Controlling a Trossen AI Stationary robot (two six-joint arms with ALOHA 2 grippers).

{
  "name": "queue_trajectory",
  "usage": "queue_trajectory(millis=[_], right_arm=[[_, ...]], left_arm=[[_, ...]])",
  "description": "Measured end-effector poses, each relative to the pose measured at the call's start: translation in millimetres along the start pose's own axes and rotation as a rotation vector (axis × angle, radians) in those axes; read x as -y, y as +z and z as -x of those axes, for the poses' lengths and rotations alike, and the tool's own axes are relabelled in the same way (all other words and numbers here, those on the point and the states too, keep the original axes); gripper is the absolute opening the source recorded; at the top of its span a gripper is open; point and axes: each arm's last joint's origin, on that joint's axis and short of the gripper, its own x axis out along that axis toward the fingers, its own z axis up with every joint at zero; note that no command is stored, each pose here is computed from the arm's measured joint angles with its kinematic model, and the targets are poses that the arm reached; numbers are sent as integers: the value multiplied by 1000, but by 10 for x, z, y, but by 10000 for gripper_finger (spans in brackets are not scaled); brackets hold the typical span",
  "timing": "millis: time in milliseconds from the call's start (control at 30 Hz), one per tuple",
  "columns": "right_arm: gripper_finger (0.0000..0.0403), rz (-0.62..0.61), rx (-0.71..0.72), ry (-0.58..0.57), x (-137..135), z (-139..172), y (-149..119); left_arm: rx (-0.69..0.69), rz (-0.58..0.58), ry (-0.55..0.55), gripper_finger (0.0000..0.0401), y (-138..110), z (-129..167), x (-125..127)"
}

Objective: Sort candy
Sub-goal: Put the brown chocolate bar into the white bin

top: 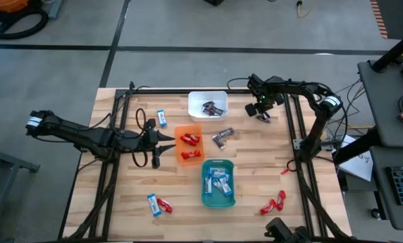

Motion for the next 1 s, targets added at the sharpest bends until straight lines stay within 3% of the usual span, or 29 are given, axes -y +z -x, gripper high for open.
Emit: queue_trajectory(millis=[267, 500, 800, 1000], right_arm=[[33, -9, 123, 40, 27, 361, -3], [33, 40, 360, 137, -91, 891, -88], [33, 290, 808, 479, -513, 1481, -240], [33, 446, 1006, 585, -880, 1586, -273]], left_arm=[[-8, 7, 1, 98, -11, -18, 7], [-42, -3, 4, 98, -55, -88, 34], [-46, -2, 4, 98, -64, -112, 44], [-46, 23, 5, 97, -63, -112, 44]])
